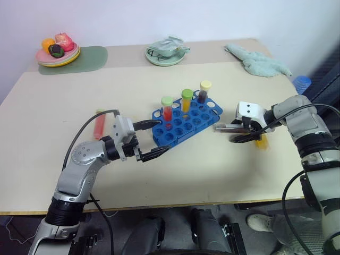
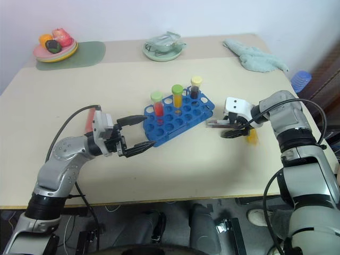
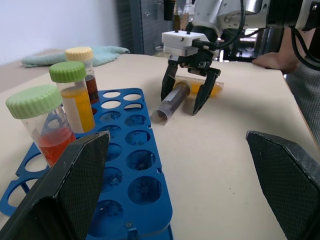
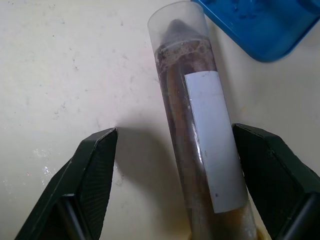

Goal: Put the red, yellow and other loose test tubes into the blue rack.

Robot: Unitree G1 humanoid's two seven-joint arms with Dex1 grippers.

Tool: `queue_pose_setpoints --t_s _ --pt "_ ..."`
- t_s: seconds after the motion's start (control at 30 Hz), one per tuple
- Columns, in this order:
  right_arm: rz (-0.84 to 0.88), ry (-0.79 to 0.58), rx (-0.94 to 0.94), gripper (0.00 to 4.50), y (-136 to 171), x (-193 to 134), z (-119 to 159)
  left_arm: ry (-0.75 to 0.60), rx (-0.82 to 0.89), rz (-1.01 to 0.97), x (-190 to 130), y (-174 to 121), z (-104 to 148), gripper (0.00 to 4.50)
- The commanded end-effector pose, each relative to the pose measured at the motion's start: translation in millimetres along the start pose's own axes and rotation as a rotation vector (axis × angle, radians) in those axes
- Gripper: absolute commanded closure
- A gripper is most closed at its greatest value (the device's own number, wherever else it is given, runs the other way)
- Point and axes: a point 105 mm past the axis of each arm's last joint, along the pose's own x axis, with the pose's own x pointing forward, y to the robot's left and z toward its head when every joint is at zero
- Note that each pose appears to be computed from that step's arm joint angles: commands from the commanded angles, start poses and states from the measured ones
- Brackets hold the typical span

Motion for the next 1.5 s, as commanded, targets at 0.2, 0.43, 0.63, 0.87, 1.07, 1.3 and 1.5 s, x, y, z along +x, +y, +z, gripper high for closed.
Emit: queue_pose_setpoints --t_s 0.2,0.43,0.63,0.87,1.07,1.3,1.5 --pt "-0.030 -0.043 -0.141 2.99 -3 -3 17 -0.013 0.038 0.001 -2 0 8 0.00" --pt "0.008 -0.158 -0.533 2.99 18 -8 42 -0.014 0.039 0.000 -1 0 8 0.00" --pt "0.136 -0.188 -0.736 2.99 40 -12 47 -0.013 0.044 -0.004 0 0 7 0.00" --pt "0.256 -0.043 -0.903 2.99 49 -9 19 -0.008 0.058 -0.008 0 -1 7 0.00" --pt "0.288 -0.010 -0.859 2.99 45 -5 14 -0.006 0.058 -0.003 -1 -2 7 0.00" --pt "0.227 -0.049 -0.853 0.21 40 -4 22 -0.007 0.056 0.000 -1 -2 7 0.00" --pt "0.190 -0.061 -0.871 0.09 38 -18 29 -0.011 0.052 -0.010 2 -1 6 0.00"
